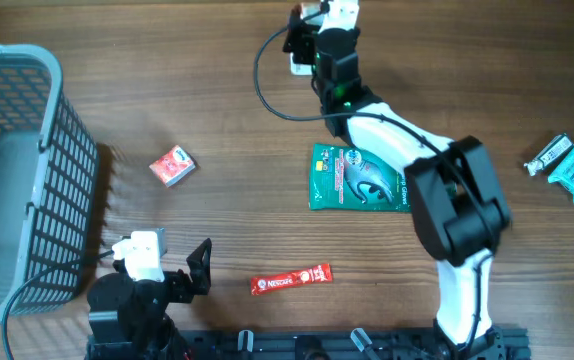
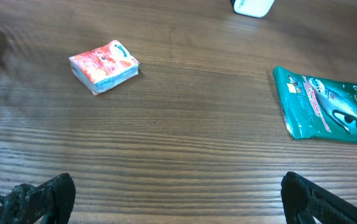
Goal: Scan the item barcode
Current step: 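Hold the jar under the white scanner, then carry the jar to the right edge and release it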
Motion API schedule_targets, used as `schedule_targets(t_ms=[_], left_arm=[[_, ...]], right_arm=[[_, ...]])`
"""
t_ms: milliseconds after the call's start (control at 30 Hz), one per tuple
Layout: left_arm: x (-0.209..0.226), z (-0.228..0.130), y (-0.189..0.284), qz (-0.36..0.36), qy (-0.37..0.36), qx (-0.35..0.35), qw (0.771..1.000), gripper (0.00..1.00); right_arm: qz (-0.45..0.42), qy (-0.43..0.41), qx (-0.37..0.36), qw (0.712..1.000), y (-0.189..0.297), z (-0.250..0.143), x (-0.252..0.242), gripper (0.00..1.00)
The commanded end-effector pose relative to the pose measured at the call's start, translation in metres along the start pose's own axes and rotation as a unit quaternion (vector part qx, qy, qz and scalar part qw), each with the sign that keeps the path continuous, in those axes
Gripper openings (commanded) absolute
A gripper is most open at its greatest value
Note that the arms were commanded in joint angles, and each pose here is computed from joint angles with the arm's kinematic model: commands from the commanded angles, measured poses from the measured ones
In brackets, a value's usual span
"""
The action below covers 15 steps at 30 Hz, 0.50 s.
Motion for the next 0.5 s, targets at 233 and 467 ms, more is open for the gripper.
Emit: schedule_targets(t_ms=[233, 467], left_arm=[[-0.001, 0.001, 0.0, -0.002, -0.002, -0.005, 1.0, 1.0], [-0.001, 0.001, 0.0, -0.002, -0.002, -0.005, 1.0, 1.0]], right_arm=[[-0.092, 0.029, -0.058, 0.994, -0.016, 0.047, -0.011, 0.79], [-0.313, 0.069, -0.015, 0.947, 0.034, 0.117, -0.142, 0.77]])
Point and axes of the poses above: each gripper's point midway between its finger pads, its own y axis back along the fingers, its own x axis along the line the jaws close on, z = x × y, the point moved 1 cm from there along y, back along the fingers, and after that the axes turned 10 degrees about -y, right-handed, at the moved point
